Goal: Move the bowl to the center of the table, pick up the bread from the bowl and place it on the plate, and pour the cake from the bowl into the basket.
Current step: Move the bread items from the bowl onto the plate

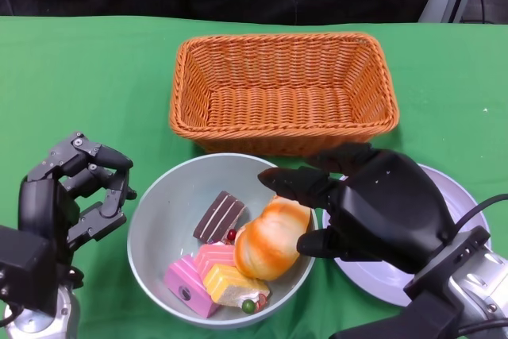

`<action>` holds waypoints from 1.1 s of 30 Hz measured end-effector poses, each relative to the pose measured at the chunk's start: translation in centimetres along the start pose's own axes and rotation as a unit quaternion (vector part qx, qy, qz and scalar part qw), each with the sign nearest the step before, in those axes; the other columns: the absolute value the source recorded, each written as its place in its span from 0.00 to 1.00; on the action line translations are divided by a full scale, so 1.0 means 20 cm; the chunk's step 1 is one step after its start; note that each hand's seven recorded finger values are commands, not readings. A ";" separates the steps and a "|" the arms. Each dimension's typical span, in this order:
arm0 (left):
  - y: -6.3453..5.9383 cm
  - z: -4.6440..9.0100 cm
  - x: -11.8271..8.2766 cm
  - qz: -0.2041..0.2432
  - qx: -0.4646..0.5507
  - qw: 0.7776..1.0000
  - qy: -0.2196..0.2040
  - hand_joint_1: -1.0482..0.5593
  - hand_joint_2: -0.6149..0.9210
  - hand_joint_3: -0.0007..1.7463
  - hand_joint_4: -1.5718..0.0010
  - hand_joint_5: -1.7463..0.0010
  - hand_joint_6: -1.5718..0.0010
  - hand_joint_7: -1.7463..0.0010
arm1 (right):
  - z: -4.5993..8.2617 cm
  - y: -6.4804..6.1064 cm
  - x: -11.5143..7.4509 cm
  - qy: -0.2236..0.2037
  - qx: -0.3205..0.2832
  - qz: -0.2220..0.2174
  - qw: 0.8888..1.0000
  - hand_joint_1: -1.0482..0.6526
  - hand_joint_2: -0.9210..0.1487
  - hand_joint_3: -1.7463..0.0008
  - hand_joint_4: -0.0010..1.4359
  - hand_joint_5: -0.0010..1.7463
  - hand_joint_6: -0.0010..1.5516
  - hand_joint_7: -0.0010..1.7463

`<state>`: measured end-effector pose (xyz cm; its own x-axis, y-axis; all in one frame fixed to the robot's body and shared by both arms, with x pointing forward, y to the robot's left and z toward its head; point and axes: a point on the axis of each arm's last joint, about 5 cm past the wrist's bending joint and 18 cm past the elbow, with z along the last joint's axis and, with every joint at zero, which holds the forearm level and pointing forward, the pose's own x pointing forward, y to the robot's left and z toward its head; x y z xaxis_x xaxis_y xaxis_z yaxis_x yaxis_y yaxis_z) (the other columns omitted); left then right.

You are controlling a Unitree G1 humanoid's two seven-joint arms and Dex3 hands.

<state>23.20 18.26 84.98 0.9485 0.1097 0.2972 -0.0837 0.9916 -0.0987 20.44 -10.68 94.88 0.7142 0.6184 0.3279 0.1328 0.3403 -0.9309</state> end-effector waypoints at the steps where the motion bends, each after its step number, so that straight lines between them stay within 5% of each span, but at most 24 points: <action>1: 0.00 0.00 0.00 0.000 0.000 1.000 0.000 0.62 0.82 0.49 0.50 0.12 0.48 0.28 | 0.00 0.00 0.00 -0.001 0.000 0.000 1.000 0.20 0.02 1.00 0.49 0.00 0.40 0.00; 33: -0.05 0.00 -0.02 -0.011 -0.012 1.000 -0.002 0.62 0.87 0.42 0.50 0.12 0.48 0.29 | -0.07 -0.01 0.15 -0.103 -0.074 0.131 0.983 0.16 0.00 0.99 0.44 0.00 0.38 0.00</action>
<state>22.87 17.13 84.86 0.9488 0.0891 0.3032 -0.0565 0.9918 -0.1148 23.55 -9.90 95.73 0.5845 0.8069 0.0852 0.0718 0.0532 -0.9960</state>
